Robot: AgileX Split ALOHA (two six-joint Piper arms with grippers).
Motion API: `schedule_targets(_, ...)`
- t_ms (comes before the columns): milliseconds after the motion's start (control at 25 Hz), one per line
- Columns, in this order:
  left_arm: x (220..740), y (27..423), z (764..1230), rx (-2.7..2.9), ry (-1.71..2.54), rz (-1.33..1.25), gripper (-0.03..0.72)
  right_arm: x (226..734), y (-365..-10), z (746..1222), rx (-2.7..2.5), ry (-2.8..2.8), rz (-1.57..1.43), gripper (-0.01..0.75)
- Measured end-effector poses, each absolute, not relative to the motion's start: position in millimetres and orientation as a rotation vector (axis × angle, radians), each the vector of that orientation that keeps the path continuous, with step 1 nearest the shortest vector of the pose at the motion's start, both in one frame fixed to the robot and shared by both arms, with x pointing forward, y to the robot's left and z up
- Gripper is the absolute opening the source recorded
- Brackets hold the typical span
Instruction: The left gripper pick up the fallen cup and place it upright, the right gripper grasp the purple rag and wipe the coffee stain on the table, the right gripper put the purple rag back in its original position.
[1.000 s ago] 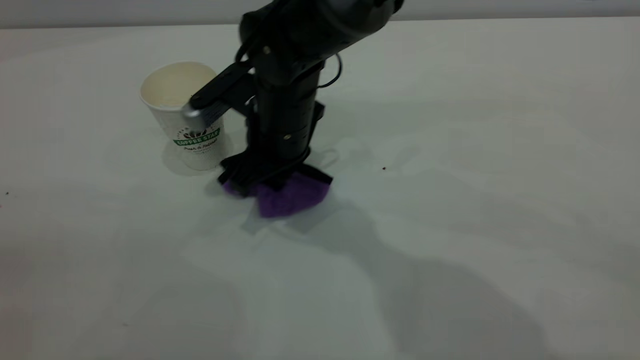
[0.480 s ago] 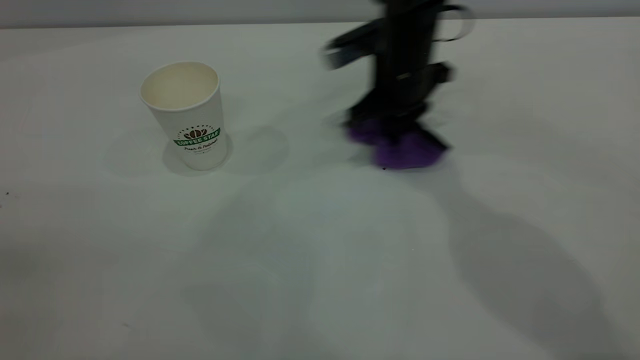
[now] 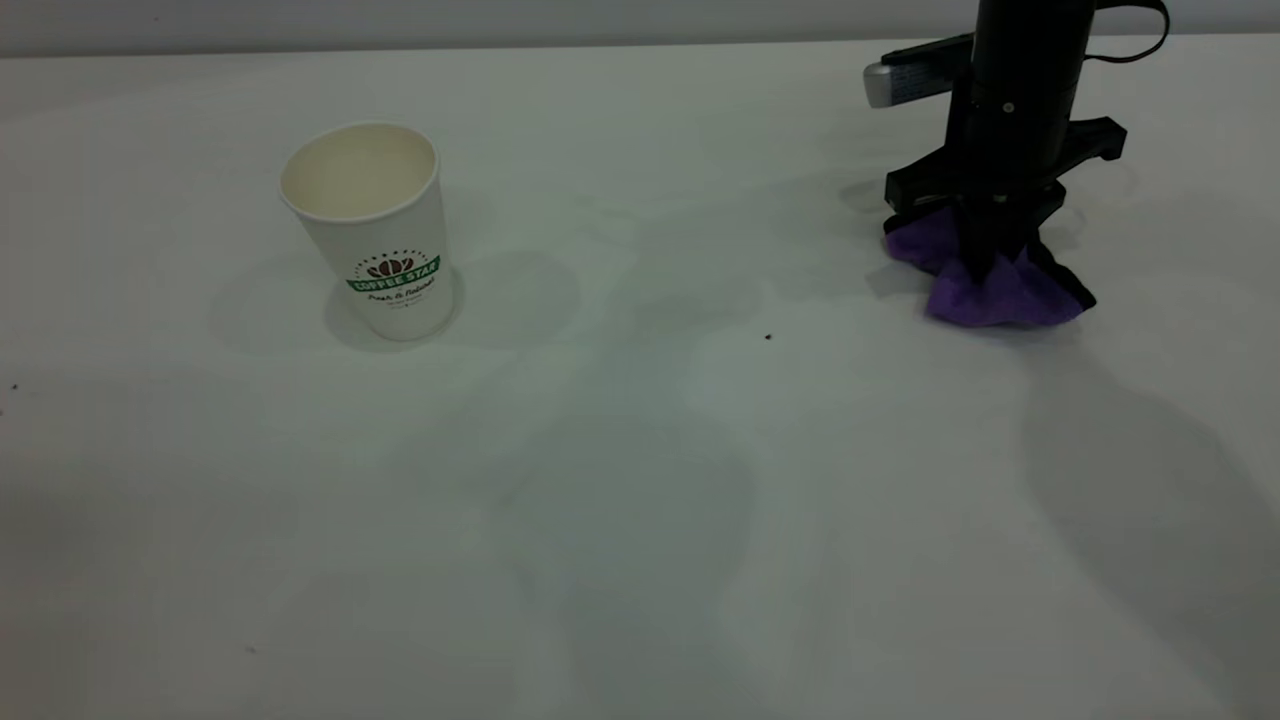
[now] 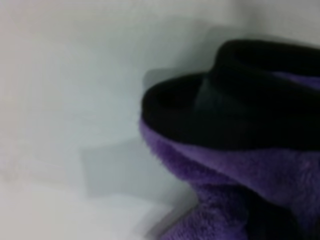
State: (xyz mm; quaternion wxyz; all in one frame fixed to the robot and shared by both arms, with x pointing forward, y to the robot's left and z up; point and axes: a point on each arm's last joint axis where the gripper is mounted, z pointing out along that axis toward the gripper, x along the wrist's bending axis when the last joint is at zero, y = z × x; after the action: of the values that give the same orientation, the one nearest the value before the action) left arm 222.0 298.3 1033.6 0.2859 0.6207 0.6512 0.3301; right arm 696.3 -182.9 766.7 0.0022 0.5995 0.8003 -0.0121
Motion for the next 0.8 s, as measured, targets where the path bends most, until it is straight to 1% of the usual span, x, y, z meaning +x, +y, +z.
schedule_targets(80, 222.0, 298.3, 1033.6, 1.659, 1.741, 0.882, 0.501, 693.8, -179.6, 766.7, 1.877, 2.562, -0.024, 0.115)
schedule_targets(160, 222.0, 298.3, 1033.6, 1.659, 1.741, 0.882, 0.501, 690.8, -173.0, 767.3, 1.864, 2.603, -0.018, 0.163)
schedule_targets(240, 222.0, 298.3, 1033.6, 1.659, 1.741, 0.882, 0.501, 687.3, -164.0, 771.1, 1.848, 2.634, -0.017, 0.236)
schedule_targets(280, 222.0, 298.3, 1033.6, 1.659, 1.741, 0.882, 0.501, 685.4, -160.2, 772.8, 1.839, 2.647, -0.022, 0.284)
schedule_targets(400, 222.0, 298.3, 1033.6, 1.659, 1.741, 0.882, 0.501, 682.5, -151.9, 796.7, 1.798, 2.667, -0.035, 0.412)
schedule_targets(480, 222.0, 298.3, 1033.6, 1.659, 1.741, 0.882, 0.501, 684.1, -149.8, 832.6, 1.769, 2.645, -0.017, 0.475)
schedule_targets(560, 222.0, 298.3, 1033.6, 1.659, 1.741, 0.882, 0.501, 682.8, -149.9, 872.7, 1.745, 2.623, 0.005, 0.506)
schedule_targets(680, 222.0, 298.3, 1033.6, 1.659, 1.741, 0.882, 0.501, 673.9, -150.2, 935.7, 1.711, 2.599, 0.059, 0.516)
schedule_targets(800, 222.0, 298.3, 1033.6, 1.659, 1.741, 0.882, 0.501, 655.6, -154.9, 1000.9, 1.675, 2.532, 0.197, 0.516)
